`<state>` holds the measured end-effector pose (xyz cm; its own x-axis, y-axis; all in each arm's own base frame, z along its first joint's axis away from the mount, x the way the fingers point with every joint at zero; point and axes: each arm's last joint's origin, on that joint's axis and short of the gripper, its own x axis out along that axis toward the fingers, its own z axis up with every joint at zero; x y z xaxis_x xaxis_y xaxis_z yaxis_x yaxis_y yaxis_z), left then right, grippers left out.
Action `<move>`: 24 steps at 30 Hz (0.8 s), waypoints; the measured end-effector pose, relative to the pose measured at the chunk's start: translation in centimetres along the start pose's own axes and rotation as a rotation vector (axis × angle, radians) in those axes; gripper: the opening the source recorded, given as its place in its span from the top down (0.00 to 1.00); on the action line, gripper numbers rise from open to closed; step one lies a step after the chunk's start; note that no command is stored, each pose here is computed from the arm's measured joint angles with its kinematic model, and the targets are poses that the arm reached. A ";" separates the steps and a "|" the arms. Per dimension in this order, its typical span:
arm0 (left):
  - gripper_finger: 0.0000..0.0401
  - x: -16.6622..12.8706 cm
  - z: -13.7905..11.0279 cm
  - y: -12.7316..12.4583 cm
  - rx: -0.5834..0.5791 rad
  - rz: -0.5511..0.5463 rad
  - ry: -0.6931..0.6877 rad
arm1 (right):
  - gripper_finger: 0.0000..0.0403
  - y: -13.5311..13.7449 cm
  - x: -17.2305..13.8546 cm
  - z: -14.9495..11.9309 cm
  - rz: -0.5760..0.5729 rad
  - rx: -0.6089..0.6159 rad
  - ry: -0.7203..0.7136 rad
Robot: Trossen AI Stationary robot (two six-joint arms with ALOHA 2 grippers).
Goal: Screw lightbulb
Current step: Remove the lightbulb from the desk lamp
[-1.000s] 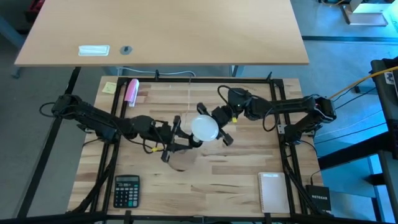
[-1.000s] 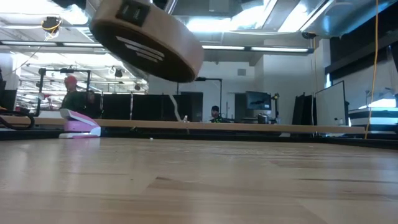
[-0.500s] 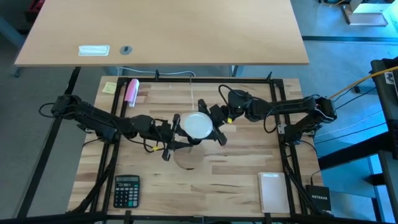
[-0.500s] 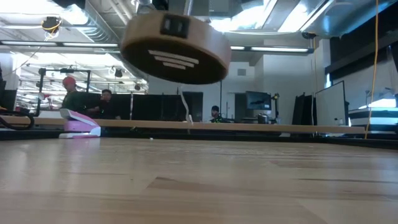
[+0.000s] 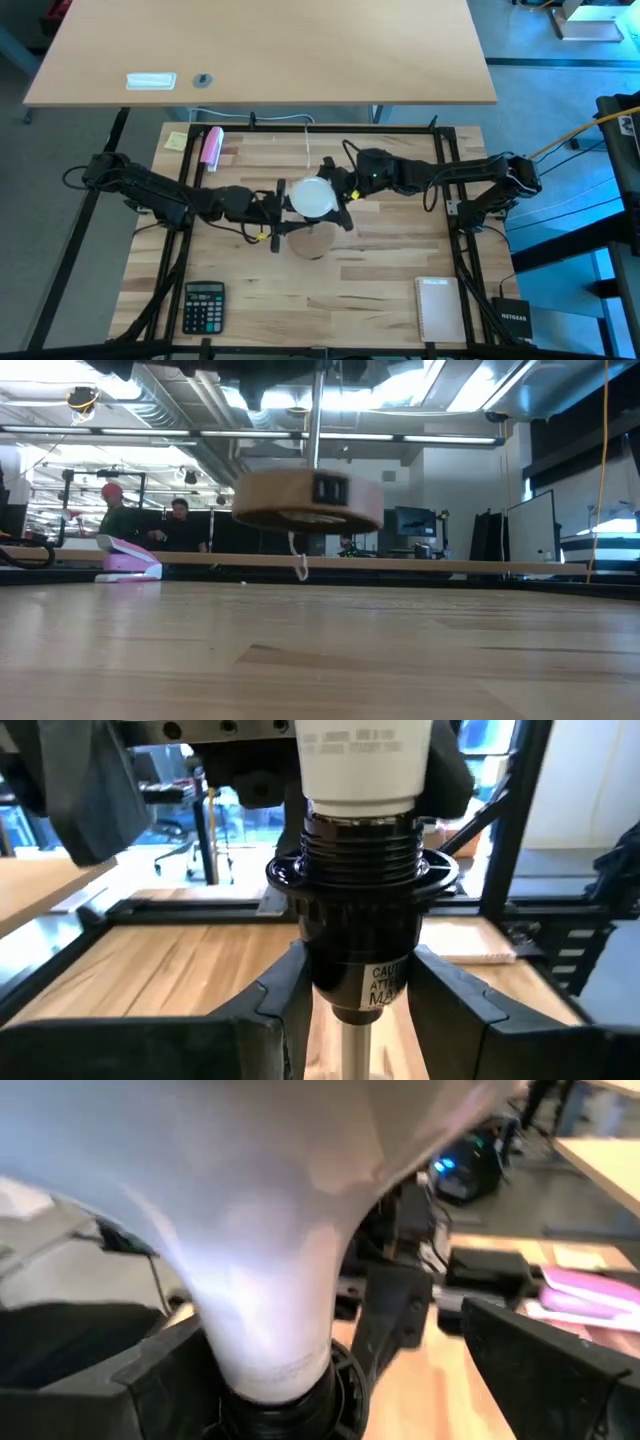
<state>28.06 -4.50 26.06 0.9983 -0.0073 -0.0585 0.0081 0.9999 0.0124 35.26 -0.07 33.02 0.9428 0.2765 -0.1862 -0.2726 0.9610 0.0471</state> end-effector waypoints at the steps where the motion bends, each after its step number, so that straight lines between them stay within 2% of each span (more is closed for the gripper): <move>1: 0.69 0.0 -0.1 0.2 0.001 0.006 0.014 | 0.03 0.0 0.0 -0.2 -0.015 -0.008 0.019; 5: 0.69 0.0 -1.0 0.9 -0.008 0.034 0.085 | 0.03 -0.2 0.0 -0.8 -0.062 -0.022 0.084; 15: 0.70 -0.5 -3.3 1.8 -0.020 0.070 0.220 | 0.03 -0.3 0.0 -1.6 -0.093 -0.023 0.121; 24: 0.69 -0.5 -3.4 1.8 -0.021 0.072 0.220 | 0.03 -0.3 0.0 -1.7 -0.092 -0.024 0.128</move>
<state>27.40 -2.64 22.71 0.9594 0.0647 -0.2745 -0.0661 0.9978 0.0041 35.01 -0.34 31.39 0.9324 0.1827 -0.3120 -0.1920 0.9814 0.0009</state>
